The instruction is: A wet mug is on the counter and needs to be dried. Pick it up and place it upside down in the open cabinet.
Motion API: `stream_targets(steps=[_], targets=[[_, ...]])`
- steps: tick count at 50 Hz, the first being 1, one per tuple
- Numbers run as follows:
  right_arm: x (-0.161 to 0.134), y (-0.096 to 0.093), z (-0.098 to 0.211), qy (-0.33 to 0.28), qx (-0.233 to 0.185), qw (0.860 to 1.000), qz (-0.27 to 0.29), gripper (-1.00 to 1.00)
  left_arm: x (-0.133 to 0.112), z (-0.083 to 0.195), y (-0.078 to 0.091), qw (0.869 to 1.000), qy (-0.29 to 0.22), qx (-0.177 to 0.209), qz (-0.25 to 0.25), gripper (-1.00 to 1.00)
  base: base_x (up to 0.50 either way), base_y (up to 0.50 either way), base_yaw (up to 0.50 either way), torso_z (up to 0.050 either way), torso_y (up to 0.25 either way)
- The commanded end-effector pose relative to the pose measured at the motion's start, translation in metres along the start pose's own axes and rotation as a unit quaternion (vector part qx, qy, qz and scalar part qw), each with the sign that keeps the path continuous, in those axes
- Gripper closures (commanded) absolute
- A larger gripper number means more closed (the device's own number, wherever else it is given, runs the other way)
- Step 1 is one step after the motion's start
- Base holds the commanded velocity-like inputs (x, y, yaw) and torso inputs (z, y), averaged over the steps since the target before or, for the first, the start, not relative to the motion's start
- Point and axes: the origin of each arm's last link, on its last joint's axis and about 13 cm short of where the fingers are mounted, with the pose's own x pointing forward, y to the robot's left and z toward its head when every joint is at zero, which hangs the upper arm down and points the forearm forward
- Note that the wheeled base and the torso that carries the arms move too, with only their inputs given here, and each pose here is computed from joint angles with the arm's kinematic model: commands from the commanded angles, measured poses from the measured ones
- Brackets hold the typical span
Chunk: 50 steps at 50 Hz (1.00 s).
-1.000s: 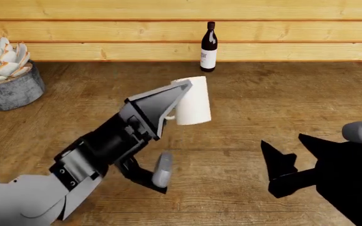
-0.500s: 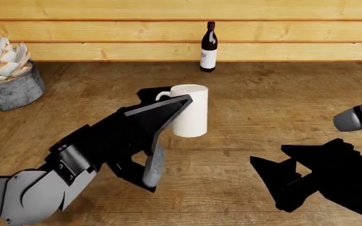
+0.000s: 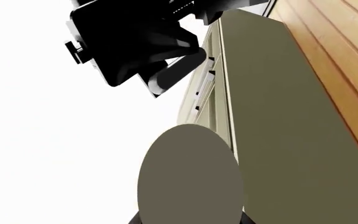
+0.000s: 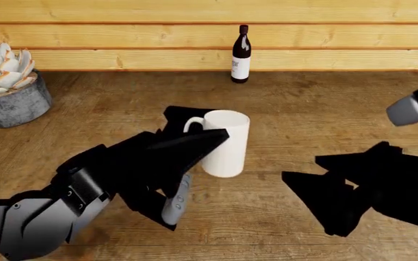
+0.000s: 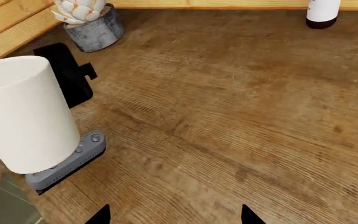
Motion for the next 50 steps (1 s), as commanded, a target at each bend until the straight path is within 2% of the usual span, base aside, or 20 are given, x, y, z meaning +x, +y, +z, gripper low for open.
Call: stream_targets(steps=[1, 9, 21, 40, 50], targets=[[-0.002, 0.003, 0.006, 0.001, -0.004, 1.0, 0.023, -1.0, 0.002, -0.001, -0.001, 1.0, -0.001, 0.0, 0.013, 1.0, 0.0, 0.0, 0.0, 0.0, 0.0], [-0.001, 0.003, 0.005, 0.019, 0.006, 0.995, 0.094, -1.0, 0.002, 0.0, -0.003, 1.0, 0.0, 0.0, 0.014, 1.0, 0.0, 0.0, 0.0, 0.0, 0.0], [0.0, 0.002, 0.007, 0.02, 0.013, 0.994, 0.11, -1.0, 0.001, 0.0, -0.004, 1.0, 0.001, 0.001, 0.015, 1.0, 0.0, 0.0, 0.0, 0.0, 0.0], [0.005, 0.012, 0.013, 0.019, 0.001, 0.986, 0.163, -1.0, -0.001, 0.004, -0.007, 1.0, -0.001, -0.005, 0.012, 1.0, 0.0, 0.0, 0.0, 0.0, 0.001], [0.011, 0.014, 0.016, 0.017, -0.002, 0.986, 0.165, -1.0, -0.002, 0.006, -0.009, 1.0, -0.001, -0.009, 0.012, 1.0, 0.0, 0.0, 0.0, 0.002, 0.0]])
